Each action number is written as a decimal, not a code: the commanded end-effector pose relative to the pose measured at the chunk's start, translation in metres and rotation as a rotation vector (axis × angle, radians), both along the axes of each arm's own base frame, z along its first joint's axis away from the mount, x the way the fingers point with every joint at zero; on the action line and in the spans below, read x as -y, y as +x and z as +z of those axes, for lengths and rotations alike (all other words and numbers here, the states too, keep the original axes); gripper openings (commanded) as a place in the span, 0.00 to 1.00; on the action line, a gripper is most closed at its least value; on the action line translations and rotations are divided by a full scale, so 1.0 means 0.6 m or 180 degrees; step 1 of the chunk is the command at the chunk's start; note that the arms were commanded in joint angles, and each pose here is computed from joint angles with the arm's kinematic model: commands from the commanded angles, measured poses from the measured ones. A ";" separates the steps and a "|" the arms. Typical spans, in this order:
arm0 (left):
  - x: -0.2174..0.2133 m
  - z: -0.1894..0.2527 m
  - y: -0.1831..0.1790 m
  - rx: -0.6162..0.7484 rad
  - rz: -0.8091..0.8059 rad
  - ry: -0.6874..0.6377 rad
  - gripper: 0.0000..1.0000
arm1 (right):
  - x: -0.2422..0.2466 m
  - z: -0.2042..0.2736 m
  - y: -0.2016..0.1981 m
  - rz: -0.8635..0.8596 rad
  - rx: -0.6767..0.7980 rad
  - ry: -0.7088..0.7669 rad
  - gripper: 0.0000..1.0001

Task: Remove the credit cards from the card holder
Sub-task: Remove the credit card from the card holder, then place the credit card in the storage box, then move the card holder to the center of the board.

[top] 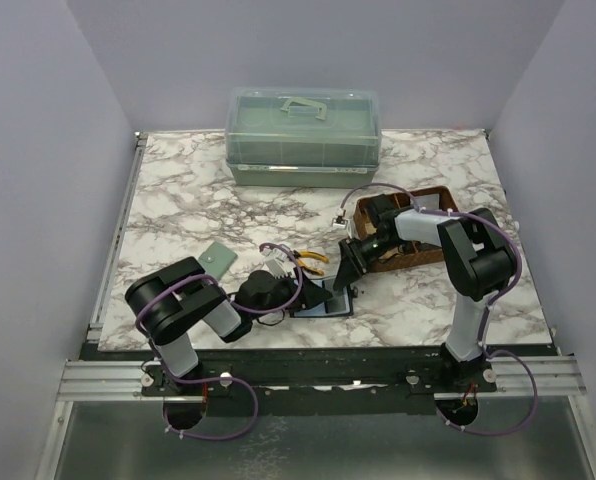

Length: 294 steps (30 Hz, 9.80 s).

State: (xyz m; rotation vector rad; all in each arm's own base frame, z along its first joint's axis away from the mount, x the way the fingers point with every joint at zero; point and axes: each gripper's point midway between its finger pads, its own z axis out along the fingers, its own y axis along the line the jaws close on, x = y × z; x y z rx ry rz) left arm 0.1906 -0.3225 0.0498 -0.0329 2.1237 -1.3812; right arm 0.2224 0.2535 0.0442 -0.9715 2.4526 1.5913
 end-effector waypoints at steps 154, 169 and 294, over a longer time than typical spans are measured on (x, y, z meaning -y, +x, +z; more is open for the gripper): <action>-0.131 0.106 -0.030 0.0236 0.0351 -0.0156 0.00 | -0.018 0.028 -0.015 0.0034 -0.0267 0.0615 0.00; -0.147 0.145 -0.036 0.0473 0.0344 -0.0080 0.00 | -0.014 0.020 0.018 0.0225 0.0837 -0.0164 0.57; 0.014 -0.021 -0.002 -0.0331 0.0599 0.1963 0.70 | 0.054 0.035 0.024 -0.0582 0.0697 -0.0298 0.55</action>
